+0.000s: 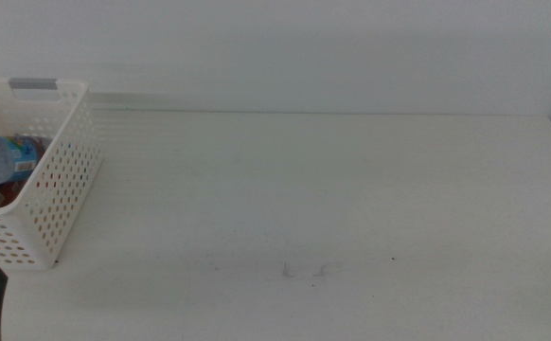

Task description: Use arms to grab the bottles and put them into the dustbin to the left of the table.

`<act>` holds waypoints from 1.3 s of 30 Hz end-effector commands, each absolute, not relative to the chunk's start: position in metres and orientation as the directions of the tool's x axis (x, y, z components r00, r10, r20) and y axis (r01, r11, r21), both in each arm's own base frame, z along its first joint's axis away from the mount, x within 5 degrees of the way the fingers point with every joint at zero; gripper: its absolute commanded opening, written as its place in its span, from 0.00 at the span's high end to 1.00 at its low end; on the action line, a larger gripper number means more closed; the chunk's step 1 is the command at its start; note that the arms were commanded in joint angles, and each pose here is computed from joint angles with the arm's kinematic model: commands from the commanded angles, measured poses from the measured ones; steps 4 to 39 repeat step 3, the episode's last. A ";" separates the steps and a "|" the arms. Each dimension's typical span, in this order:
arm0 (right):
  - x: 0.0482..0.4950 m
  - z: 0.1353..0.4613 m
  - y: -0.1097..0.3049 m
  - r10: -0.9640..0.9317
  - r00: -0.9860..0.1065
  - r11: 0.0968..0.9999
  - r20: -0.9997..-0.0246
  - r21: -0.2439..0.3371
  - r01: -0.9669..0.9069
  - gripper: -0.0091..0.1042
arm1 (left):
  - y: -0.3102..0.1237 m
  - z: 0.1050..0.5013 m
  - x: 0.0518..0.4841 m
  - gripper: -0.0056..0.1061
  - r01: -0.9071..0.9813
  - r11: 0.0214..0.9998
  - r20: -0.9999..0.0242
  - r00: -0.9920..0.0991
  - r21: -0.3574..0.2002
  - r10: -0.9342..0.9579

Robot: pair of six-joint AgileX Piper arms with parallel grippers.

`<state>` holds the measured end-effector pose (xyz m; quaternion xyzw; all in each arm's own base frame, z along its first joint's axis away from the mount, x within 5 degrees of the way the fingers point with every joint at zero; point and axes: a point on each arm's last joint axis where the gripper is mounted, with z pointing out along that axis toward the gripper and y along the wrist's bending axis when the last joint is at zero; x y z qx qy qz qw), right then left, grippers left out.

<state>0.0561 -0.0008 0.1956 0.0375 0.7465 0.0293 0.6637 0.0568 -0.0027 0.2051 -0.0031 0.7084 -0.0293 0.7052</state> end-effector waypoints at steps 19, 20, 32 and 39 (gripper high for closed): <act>0.056 0.196 -0.001 0.086 -0.098 0.996 -0.991 0.084 0.021 0.22 | -0.002 0.206 0.056 0.11 0.035 0.998 -0.999 0.009 -0.053 -0.053; 0.056 0.196 -0.001 0.086 -0.098 0.996 -0.991 0.084 0.021 0.22 | -0.002 0.206 0.056 0.11 0.035 0.998 -0.999 0.009 -0.053 -0.053; 0.056 0.196 -0.001 0.086 -0.098 0.996 -0.991 0.084 0.021 0.22 | -0.002 0.206 0.056 0.11 0.035 0.998 -0.999 0.009 -0.053 -0.053; 0.056 0.196 -0.001 0.086 -0.098 0.996 -0.991 0.084 0.021 0.22 | -0.002 0.206 0.056 0.11 0.035 0.998 -0.999 0.009 -0.053 -0.053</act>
